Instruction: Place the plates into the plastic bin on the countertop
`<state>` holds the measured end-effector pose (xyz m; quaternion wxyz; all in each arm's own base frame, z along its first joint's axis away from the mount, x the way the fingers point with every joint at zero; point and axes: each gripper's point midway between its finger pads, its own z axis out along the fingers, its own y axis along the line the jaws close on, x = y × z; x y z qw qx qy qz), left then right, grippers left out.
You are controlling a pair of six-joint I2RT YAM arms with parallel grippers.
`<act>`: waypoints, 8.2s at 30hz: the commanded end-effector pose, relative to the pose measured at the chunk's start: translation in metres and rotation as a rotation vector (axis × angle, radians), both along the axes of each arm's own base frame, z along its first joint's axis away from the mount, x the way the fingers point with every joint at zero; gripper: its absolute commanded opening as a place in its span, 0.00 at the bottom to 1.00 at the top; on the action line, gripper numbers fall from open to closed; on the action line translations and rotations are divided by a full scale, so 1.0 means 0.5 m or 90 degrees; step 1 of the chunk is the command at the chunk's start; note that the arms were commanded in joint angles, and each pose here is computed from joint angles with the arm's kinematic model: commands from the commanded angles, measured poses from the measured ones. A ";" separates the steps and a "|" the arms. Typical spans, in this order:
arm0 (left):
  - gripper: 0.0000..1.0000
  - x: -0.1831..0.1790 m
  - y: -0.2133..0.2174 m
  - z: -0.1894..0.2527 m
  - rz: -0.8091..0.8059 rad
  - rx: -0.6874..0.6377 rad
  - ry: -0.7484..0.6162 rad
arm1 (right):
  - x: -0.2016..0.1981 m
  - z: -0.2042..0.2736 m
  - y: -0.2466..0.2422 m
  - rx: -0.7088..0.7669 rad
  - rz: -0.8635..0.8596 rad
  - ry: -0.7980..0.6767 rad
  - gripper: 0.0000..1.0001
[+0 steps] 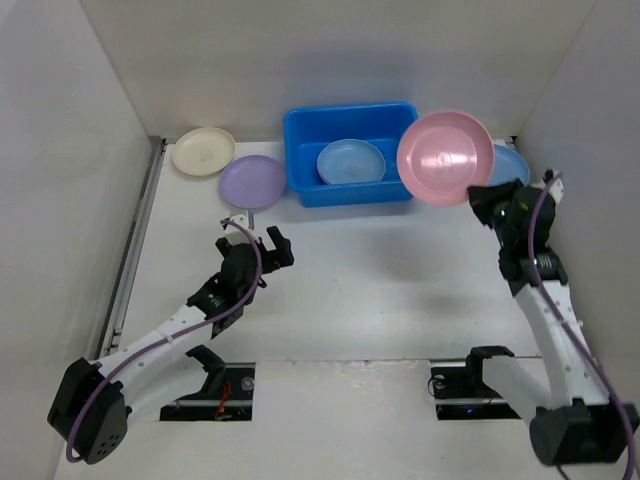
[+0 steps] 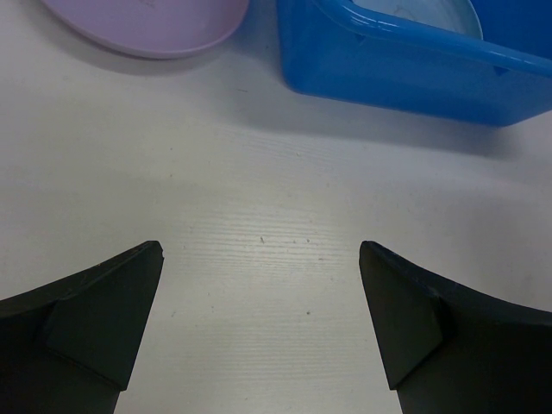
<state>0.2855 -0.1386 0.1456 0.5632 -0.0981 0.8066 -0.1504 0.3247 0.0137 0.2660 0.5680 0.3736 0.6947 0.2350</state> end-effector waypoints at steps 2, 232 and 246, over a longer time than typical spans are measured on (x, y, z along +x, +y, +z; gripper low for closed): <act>1.00 0.008 0.000 0.014 0.012 -0.019 -0.021 | 0.121 0.132 0.061 -0.068 0.054 -0.039 0.04; 0.60 0.449 0.250 -0.144 0.289 -0.383 0.128 | 0.289 0.050 0.382 -0.176 0.257 -0.300 0.78; 0.10 0.454 0.270 -0.189 0.316 -0.391 0.164 | 0.293 0.046 0.370 -0.172 0.251 -0.295 0.78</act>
